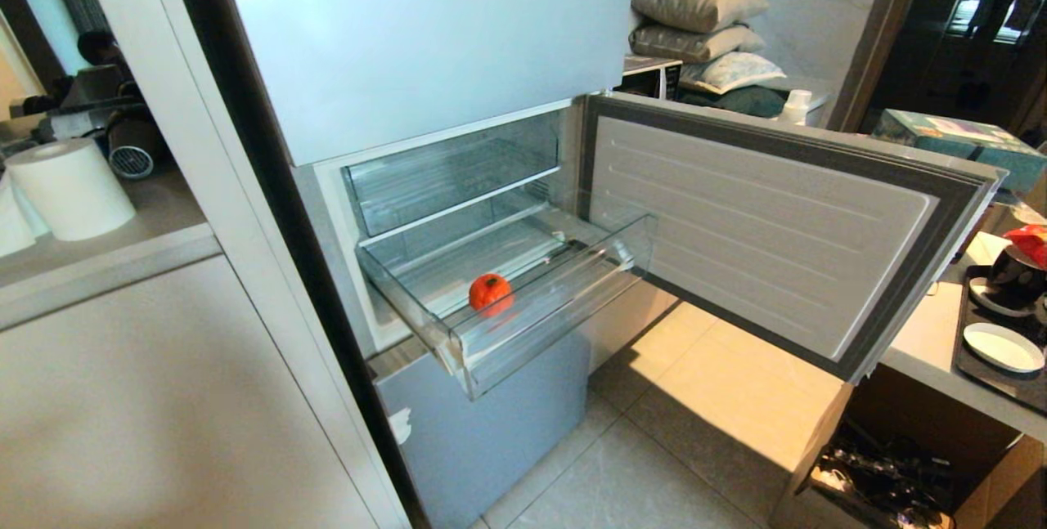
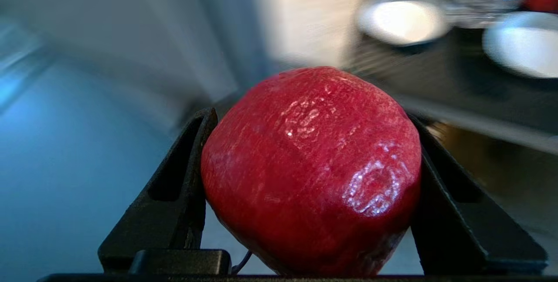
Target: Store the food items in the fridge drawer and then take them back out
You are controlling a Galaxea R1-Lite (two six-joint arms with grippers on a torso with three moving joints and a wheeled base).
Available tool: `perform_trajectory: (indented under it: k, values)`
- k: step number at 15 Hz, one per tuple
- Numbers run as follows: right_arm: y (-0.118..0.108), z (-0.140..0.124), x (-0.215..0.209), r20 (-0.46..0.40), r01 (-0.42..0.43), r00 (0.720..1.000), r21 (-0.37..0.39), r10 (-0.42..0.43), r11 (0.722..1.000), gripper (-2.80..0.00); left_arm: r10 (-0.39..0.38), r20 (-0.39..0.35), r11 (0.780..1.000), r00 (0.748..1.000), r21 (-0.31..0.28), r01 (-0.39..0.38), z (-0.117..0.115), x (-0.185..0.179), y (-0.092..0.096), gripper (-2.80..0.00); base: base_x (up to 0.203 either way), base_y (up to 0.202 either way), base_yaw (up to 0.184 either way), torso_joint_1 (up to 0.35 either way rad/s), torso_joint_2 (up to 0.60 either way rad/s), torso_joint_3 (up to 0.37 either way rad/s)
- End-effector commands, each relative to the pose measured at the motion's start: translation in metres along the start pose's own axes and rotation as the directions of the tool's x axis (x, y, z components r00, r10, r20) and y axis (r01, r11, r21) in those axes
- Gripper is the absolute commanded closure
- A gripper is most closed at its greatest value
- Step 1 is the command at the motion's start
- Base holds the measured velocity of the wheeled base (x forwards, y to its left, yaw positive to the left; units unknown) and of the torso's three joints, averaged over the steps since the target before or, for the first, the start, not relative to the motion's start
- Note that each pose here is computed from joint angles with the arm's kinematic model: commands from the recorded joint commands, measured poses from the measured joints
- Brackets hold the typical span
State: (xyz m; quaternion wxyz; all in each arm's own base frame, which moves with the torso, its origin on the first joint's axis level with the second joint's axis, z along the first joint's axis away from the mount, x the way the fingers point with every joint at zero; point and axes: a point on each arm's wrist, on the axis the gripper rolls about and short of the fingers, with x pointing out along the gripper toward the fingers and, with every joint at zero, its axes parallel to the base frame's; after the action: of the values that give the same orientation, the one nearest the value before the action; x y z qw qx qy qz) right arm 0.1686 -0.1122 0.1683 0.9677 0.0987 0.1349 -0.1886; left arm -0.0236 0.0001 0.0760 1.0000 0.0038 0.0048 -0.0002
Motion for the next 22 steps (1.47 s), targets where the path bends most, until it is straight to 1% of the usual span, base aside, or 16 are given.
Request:
perform_trajectory:
  k: [1, 2, 3, 5, 6, 7, 8, 10, 12, 13, 14, 17, 22]
  values:
    - [0.038, -0.027, -0.094, 0.171, -0.189, 0.963, -0.116, 0.208, 0.975, 0.00, 0.000, -0.001, 1.000, 1.000, 0.000, 0.000, 0.000, 0.000, 0.000, 0.00, 0.000, 0.000, 0.000, 0.000, 0.00, 0.000]
    - [0.044, -0.047, -0.114, 0.173, -0.273, 0.939, -0.153, 0.297, 0.950, 0.00, 0.000, -0.001, 1.000, 1.000, 0.000, 0.000, 0.000, 0.000, 0.000, 0.00, 0.000, 0.000, 0.000, 0.000, 0.00, 0.000]
    - [0.046, -0.065, -0.129, 0.167, -0.332, 0.918, -0.179, 0.361, 0.926, 0.00, 0.000, 0.000, 1.000, 1.000, 0.000, 0.000, 0.000, 0.000, 0.000, 0.00, 0.000, 0.000, 0.000, 0.000, 0.00, 0.000]
    - [0.042, -0.096, -0.153, 0.143, -0.413, 0.882, -0.223, 0.448, 0.883, 0.00, 0.000, 0.000, 1.000, 1.000, 0.000, 0.000, 0.000, 0.000, 0.000, 0.00, 0.000, 0.000, 0.000, 0.000, 0.00, 0.000]
    - [0.038, -0.110, -0.160, 0.124, -0.433, 0.874, -0.240, 0.470, 0.869, 0.00, 0.000, -0.001, 1.000, 1.000, 0.000, 0.000, 0.000, 0.000, 0.000, 0.00, 0.000, 0.000, 0.000, 0.000, 0.00, 0.000]
    - [0.032, -0.122, -0.166, 0.121, -0.430, 0.875, -0.253, 0.469, 0.867, 0.00, 0.000, -0.001, 1.000, 1.000, 0.000, 0.000, 0.000, 0.000, 0.000, 0.00, 0.000, 0.000, 0.000, 0.000, 0.00, 0.000]
    - [0.028, -0.131, -0.171, 0.144, -0.414, 0.877, -0.261, 0.459, 0.872, 0.00, 0.000, 0.000, 1.000, 1.000, 0.000, 0.000, 0.000, 0.000, 0.000, 0.00, 0.000, 0.000, 0.000, 0.000, 0.00, 0.000]
    - [0.020, -0.144, -0.179, 0.221, -0.371, 0.873, -0.279, 0.435, 0.886, 0.00, 0.000, -0.001, 1.000, 1.000, 0.000, 0.000, 0.000, 0.000, 0.000, 0.00, 0.000, 0.000, 0.000, 0.000, 0.00, 0.000]
    - [0.015, -0.155, -0.182, 0.248, -0.329, 0.880, -0.298, 0.405, 0.896, 0.00, 0.000, 0.000, 1.000, 1.000, 0.000, 0.000, 0.000, 0.000, 0.000, 0.00, 0.000, 0.000, 0.000, 0.000, 0.00, 0.000]
    - [0.014, -0.158, -0.181, 0.226, -0.315, 0.894, -0.295, 0.386, 0.902, 0.00, 0.000, 0.000, 1.000, 1.000, 0.000, 0.000, 0.000, 0.000, 0.000, 0.00, 0.000, 0.000, 0.000, 0.000, 0.00, 0.000]
    - [0.014, -0.158, -0.181, 0.221, -0.312, 0.898, -0.289, 0.380, 0.905, 0.00, 0.000, 0.000, 1.000, 1.000, 0.000, 0.000, 0.000, 0.000, 0.000, 0.00, 0.000, 0.000, 0.000, 0.000, 0.00, 0.000]
    - [0.014, -0.158, -0.181, 0.222, -0.316, 0.899, -0.266, 0.377, 0.911, 0.00, 0.000, 0.000, 1.000, 1.000, 0.000, 0.000, 0.000, 0.000, 0.000, 0.00, 0.000, 0.000, 0.000, 0.000, 0.00, 0.000]
    - [0.014, -0.158, -0.181, 0.223, -0.316, 0.899, -0.267, 0.377, 0.910, 0.00, 0.000, 0.000, 1.000, 1.000, 0.000, 0.000, 0.000, 0.000, 0.000, 0.00, 0.000, 0.000, 0.000, 0.000, 0.00, 0.000]
